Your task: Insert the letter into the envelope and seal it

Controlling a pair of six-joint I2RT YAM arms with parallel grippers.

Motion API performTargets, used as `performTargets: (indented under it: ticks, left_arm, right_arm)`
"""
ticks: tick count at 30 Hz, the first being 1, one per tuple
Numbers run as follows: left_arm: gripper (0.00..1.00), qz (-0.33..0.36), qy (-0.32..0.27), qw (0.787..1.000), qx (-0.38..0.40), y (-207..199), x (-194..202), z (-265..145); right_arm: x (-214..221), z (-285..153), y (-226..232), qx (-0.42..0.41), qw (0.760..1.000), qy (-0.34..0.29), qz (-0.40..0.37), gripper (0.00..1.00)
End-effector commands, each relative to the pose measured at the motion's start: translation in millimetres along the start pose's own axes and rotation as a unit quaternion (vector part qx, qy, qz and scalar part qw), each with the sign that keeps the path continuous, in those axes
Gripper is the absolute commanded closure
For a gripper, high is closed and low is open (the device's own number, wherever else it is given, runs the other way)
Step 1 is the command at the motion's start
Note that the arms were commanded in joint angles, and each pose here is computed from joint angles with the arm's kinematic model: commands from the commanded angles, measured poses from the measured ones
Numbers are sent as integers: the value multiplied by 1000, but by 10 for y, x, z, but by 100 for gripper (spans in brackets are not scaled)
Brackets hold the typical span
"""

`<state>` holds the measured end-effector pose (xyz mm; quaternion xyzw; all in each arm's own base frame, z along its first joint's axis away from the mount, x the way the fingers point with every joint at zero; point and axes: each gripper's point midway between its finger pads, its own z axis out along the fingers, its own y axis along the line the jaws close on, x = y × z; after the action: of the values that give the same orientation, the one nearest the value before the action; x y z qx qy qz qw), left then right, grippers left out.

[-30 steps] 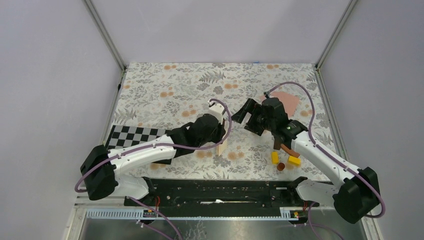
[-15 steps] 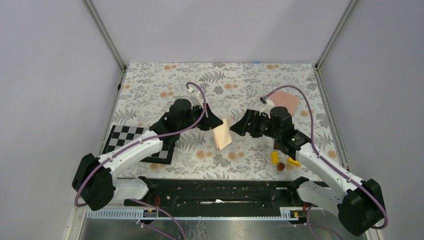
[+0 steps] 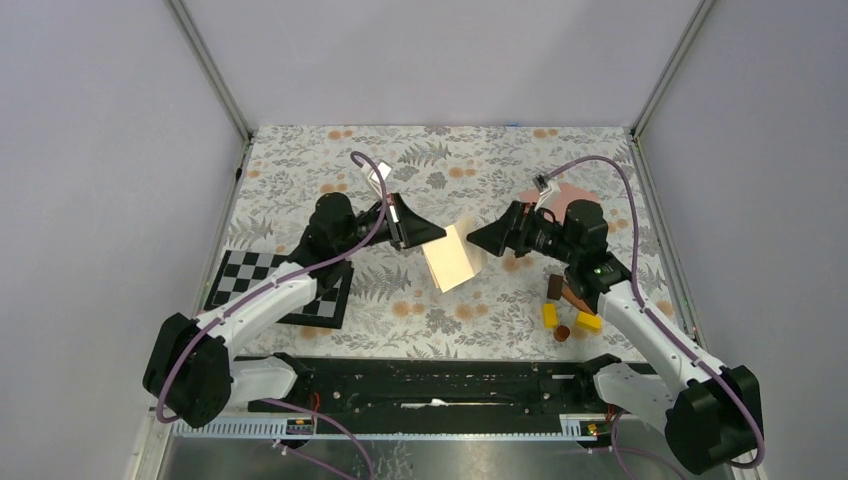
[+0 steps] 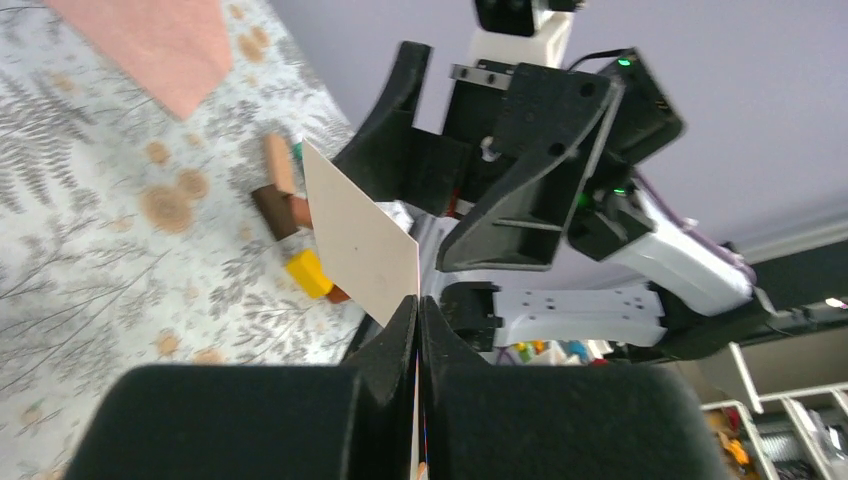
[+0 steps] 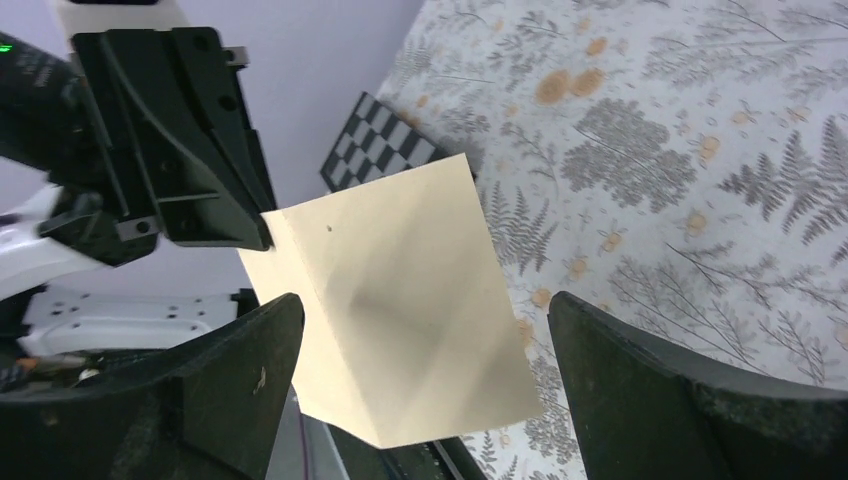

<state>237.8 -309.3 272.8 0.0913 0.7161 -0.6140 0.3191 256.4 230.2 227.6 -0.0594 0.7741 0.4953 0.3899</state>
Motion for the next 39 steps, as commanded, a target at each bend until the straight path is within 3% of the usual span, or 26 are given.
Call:
performTargets:
  ticks: [1,8,17,34,39]
  left_arm:
    - [100,22,-9,993,118,-547,-151,-120]
    - [100,25,-20,983,181,-819,-264,-207]
    - [100,22,-33,978,203,-891,-374,-191]
    - [100,31,-40,974,221,-938,-476,-189]
    - [100,33,-40,974,219,-918,-474,-193]
  right_arm:
    - [-215,-82,454,-121,993,-6,-9,1]
    - [-444,-257,617,-199,979,-15,38,1]
    - [-564,-540,1119,-346,934,4,85,1]
    - [-375,-516,996,-311,943,37,111,1]
    - [-422,-572,1093,-323,939,37,110,9]
